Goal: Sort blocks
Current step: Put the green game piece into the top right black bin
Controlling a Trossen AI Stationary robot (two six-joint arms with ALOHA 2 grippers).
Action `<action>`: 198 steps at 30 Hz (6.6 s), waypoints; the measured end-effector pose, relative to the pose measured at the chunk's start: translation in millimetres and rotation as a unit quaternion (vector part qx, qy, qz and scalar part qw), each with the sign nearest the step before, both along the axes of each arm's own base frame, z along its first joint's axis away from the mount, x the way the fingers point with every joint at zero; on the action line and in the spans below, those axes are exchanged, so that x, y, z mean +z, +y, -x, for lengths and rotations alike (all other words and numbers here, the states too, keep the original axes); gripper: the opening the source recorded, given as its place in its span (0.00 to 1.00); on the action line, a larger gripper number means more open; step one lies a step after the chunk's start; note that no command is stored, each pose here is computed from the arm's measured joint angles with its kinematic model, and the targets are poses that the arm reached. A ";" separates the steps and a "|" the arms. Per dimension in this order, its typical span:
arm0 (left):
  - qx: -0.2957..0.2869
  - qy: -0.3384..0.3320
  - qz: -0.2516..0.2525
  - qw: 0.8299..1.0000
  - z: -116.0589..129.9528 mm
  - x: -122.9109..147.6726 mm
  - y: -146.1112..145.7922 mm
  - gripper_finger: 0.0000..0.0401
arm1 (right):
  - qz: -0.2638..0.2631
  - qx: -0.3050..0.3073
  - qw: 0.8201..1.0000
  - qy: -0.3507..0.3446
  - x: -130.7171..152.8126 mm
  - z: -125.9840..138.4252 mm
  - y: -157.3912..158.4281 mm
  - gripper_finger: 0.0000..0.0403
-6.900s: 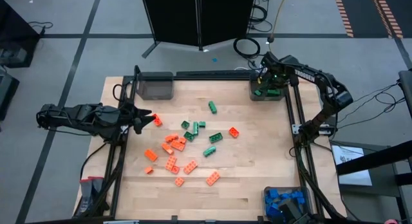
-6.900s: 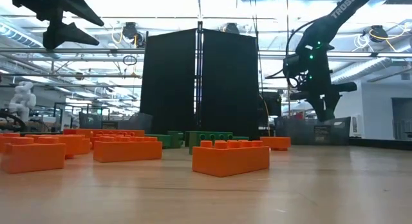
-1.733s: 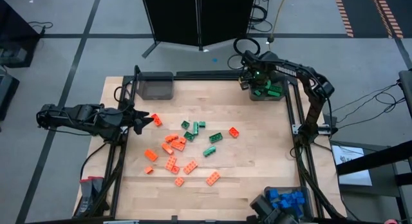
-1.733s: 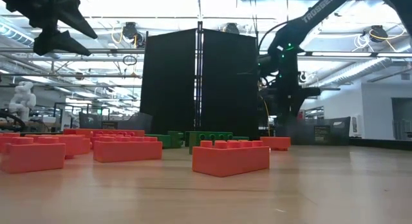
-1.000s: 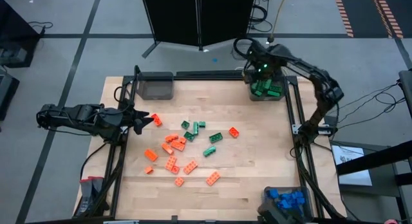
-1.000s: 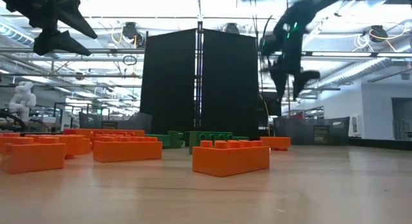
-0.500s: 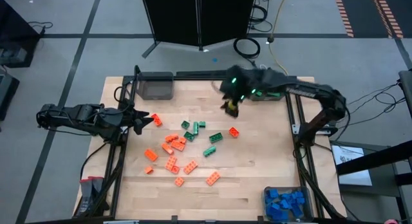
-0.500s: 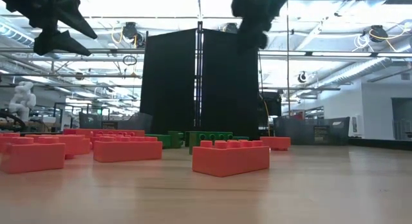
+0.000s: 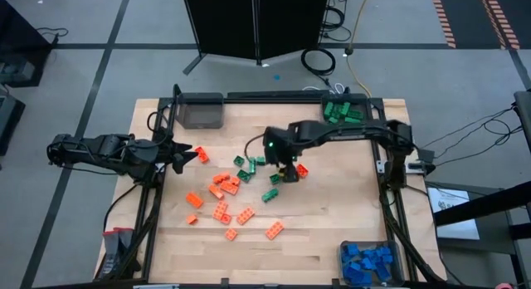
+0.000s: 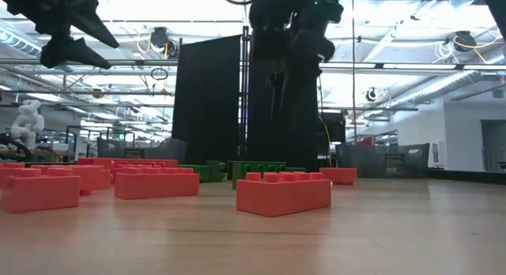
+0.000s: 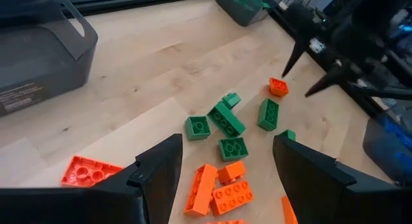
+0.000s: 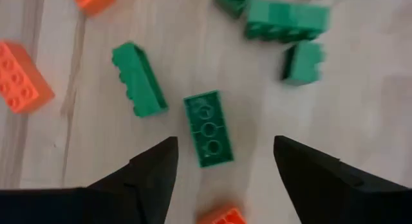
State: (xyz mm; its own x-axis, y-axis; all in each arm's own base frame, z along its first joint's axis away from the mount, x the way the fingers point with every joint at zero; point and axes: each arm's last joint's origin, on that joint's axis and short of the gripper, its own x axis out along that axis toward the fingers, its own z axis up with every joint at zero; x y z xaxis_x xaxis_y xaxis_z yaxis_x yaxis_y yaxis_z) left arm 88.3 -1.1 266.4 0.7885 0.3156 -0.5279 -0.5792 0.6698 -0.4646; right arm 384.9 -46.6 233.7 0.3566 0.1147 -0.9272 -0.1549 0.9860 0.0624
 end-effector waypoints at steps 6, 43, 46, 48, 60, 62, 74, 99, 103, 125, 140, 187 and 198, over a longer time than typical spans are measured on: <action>0.000 0.011 -0.002 1.000 1.2 -1.7 0.2 0.61 | -0.003 0.018 1.000 0.026 -20.3 -8.2 12.8 0.72; 0.006 0.017 -0.006 1.000 2.0 -2.5 0.7 0.61 | 0.119 -0.046 0.988 0.087 -22.4 -39.7 -14.4 0.29; 0.006 0.017 -0.006 1.000 2.0 -2.6 0.7 0.61 | 0.131 -0.092 0.986 0.053 15.9 -27.8 -45.4 0.29; 0.006 0.017 -0.006 1.000 2.0 -2.6 0.6 0.61 | 0.145 -0.139 0.979 0.039 41.3 -9.4 -69.5 0.29; 0.005 0.017 -0.006 1.000 2.0 -2.6 0.6 0.61 | 0.149 -0.507 0.847 0.063 110.0 145.9 -188.9 0.29; 0.005 0.017 -0.006 1.000 2.0 -2.6 0.6 0.61 | 0.141 -0.533 0.831 0.078 102.4 159.3 -197.1 0.29; 0.000 0.017 -0.002 1.000 1.9 -2.7 0.3 0.61 | 0.065 -0.604 0.770 0.197 22.1 209.8 -214.6 0.29; 0.010 0.013 0.005 1.000 2.0 -2.6 0.5 0.61 | 0.043 -0.650 0.724 0.225 2.5 238.2 -222.5 0.56; 0.010 0.013 0.006 1.000 2.0 -2.6 0.5 0.61 | 0.039 -0.649 0.725 0.228 2.5 238.2 -221.8 0.60; 0.023 0.011 -0.004 1.000 2.2 -2.4 1.4 0.61 | 0.010 -0.235 0.954 -0.186 58.3 43.7 -92.1 0.52; 0.022 0.014 -0.004 1.000 2.4 -2.8 1.3 0.61 | 0.009 -0.156 0.982 -0.109 -40.3 -18.6 -58.6 0.52; 0.023 0.025 -0.006 0.999 3.8 -4.5 1.6 0.61 | 0.089 -0.239 0.960 -0.117 41.1 -22.8 -77.3 0.18; 0.023 0.026 -0.006 0.999 3.8 -4.6 1.6 0.61 | 0.214 -0.440 0.872 -0.019 139.5 105.5 -129.2 0.18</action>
